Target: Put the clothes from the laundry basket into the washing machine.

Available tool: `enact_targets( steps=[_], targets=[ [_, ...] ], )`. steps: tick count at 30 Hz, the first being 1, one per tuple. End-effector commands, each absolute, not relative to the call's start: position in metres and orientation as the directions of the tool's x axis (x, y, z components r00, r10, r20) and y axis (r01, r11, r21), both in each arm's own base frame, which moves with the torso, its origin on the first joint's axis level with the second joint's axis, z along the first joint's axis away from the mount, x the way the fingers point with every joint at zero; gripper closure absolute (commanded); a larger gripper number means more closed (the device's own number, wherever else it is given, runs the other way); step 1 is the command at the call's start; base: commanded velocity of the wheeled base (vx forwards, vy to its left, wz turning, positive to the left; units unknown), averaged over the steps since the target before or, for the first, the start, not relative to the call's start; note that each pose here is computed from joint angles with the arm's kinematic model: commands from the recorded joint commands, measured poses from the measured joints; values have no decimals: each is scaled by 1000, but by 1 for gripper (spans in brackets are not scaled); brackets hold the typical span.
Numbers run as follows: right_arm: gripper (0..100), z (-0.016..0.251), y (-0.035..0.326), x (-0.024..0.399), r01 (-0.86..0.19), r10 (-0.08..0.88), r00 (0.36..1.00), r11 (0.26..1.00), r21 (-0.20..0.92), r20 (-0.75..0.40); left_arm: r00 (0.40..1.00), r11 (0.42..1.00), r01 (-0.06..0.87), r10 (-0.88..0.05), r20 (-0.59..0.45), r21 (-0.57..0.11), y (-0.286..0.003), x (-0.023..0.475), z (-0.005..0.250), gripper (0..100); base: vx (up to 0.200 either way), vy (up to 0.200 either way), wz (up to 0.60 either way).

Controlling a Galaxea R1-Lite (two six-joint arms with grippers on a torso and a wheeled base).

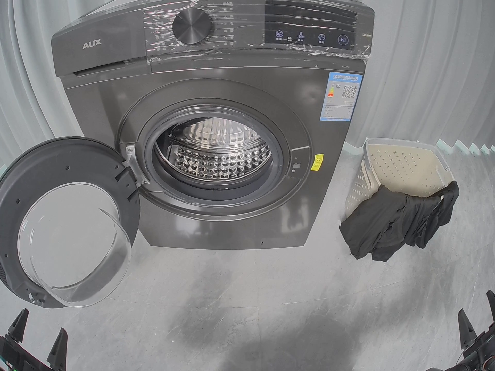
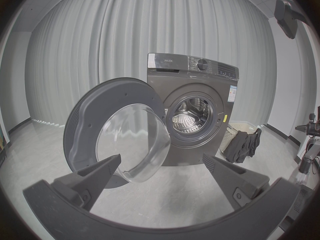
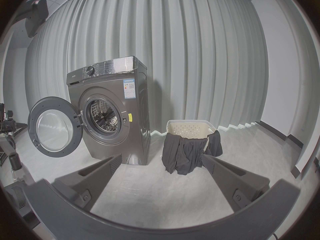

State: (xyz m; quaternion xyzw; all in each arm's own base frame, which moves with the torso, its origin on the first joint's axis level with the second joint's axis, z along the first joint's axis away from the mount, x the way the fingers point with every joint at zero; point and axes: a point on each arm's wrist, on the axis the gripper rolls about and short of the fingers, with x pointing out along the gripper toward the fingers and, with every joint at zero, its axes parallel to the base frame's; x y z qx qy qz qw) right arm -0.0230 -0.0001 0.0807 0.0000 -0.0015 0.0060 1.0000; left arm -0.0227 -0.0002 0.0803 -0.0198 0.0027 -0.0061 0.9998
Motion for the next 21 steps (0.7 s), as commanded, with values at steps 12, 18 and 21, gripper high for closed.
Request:
enact_targets(
  steps=[12,18,21],
  targets=[
    [0,75,0,-23,-12,12,1000,1000,0,0,1000,999,12,-12,-5,-40,0,-23,76,0,0,0,0],
    [0,75,0,-23,-12,12,1000,1000,0,0,1000,999,12,-12,-5,-40,0,-23,76,0,0,-33,0],
    [0,75,0,-23,-12,12,1000,1000,0,0,1000,999,12,-12,-5,-40,0,-23,76,0,0,-200,0]
  ],
)
